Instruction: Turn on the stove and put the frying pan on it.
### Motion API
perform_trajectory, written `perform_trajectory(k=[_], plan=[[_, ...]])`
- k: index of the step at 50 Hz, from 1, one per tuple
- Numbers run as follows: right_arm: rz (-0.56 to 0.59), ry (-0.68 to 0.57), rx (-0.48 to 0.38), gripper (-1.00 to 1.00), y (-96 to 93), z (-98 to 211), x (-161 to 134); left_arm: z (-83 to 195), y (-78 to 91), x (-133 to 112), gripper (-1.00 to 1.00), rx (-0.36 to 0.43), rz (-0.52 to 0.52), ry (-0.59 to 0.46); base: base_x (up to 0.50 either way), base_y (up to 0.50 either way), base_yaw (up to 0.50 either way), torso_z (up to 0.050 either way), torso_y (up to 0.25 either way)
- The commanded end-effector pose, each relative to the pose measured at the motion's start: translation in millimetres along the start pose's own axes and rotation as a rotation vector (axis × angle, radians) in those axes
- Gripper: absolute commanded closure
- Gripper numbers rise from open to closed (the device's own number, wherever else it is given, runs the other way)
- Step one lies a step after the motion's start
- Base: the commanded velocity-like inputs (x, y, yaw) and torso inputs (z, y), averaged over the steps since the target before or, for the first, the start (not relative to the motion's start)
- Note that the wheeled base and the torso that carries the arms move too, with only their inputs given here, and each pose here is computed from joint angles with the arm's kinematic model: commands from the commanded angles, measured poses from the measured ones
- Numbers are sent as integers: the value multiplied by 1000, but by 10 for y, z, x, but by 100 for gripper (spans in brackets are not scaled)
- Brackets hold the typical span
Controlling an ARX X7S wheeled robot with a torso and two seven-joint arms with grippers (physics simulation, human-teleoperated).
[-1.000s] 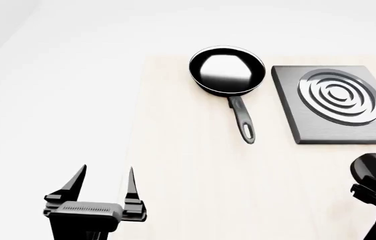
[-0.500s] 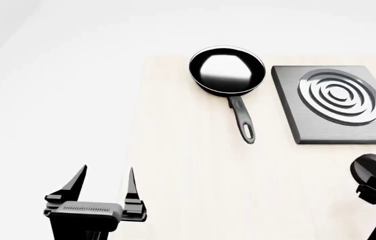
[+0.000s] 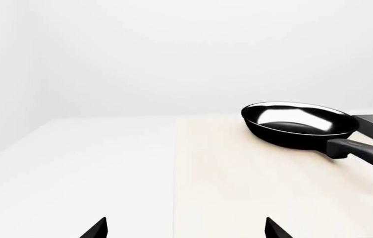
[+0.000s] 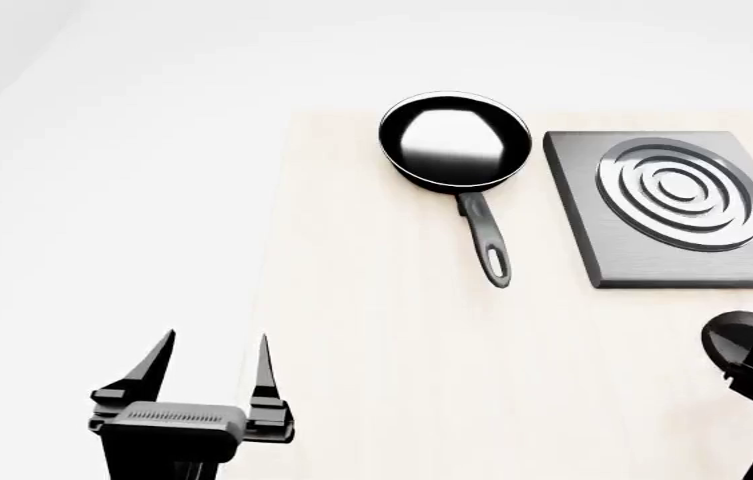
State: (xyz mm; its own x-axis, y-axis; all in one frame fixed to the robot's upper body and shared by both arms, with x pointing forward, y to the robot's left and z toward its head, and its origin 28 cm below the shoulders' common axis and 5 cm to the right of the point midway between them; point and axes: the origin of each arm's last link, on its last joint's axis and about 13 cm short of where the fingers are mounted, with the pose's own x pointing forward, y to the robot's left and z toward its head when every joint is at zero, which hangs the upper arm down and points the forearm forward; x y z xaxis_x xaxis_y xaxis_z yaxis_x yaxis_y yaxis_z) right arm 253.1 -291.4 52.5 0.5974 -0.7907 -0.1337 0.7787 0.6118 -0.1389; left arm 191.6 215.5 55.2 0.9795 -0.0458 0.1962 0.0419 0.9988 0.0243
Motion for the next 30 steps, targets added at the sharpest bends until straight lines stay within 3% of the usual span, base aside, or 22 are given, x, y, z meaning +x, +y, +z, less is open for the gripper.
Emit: perform_trajectory(k=[1, 30], plan=[[-7, 0, -6, -100, -17, 5, 38, -5, 0, 0, -100, 1, 0, 1, 0, 0, 0, 0, 0], [5, -7, -25, -100, 55, 50, 118, -13, -2, 3, -100, 2, -1, 4, 0, 0, 0, 0, 0]])
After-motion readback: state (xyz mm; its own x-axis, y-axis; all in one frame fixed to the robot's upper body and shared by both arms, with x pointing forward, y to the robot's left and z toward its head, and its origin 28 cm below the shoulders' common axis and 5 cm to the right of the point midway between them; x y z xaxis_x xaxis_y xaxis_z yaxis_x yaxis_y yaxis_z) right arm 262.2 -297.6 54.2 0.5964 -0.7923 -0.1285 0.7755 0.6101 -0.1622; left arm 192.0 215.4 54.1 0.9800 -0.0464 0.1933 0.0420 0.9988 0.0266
